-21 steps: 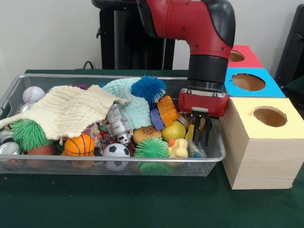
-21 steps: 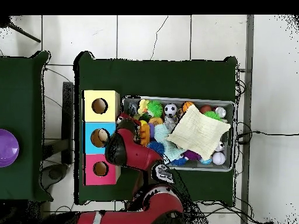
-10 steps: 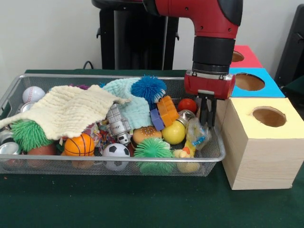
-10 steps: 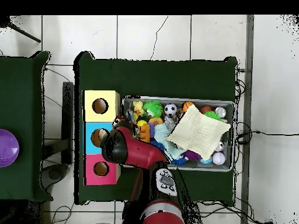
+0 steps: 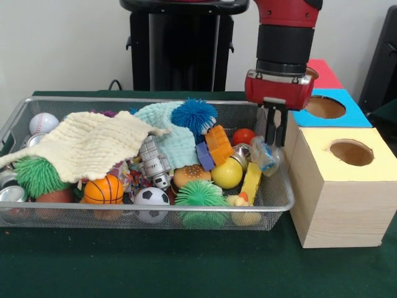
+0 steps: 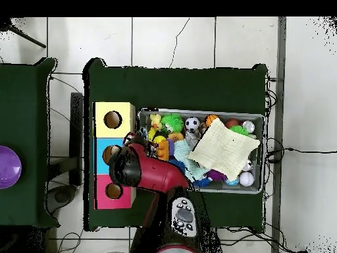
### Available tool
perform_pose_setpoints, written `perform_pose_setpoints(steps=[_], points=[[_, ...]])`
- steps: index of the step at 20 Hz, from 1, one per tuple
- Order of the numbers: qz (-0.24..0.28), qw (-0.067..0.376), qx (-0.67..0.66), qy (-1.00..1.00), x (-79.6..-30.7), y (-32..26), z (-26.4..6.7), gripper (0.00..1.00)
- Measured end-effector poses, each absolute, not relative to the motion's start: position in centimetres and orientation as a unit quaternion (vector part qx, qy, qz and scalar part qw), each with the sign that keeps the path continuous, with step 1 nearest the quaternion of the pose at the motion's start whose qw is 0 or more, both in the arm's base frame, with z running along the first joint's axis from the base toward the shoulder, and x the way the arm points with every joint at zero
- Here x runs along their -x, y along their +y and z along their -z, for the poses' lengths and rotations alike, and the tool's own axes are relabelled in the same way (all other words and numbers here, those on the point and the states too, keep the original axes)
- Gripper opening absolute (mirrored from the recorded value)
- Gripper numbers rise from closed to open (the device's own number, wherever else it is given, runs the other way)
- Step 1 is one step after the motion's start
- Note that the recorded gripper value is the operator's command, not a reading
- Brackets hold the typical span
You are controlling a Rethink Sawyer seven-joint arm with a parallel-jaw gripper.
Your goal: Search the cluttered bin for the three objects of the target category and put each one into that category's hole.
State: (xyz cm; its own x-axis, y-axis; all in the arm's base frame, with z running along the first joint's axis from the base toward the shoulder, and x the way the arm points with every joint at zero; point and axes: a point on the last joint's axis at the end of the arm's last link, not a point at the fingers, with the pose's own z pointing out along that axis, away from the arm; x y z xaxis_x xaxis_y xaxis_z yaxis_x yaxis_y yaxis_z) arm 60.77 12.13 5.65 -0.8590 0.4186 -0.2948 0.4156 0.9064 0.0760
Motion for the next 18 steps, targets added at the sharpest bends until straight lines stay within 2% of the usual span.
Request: perform_pose_setpoints(steps=[18], points=[[0.052,0.119,-0.154,0.979,-58.6,15.1,-15.5,0.00]])
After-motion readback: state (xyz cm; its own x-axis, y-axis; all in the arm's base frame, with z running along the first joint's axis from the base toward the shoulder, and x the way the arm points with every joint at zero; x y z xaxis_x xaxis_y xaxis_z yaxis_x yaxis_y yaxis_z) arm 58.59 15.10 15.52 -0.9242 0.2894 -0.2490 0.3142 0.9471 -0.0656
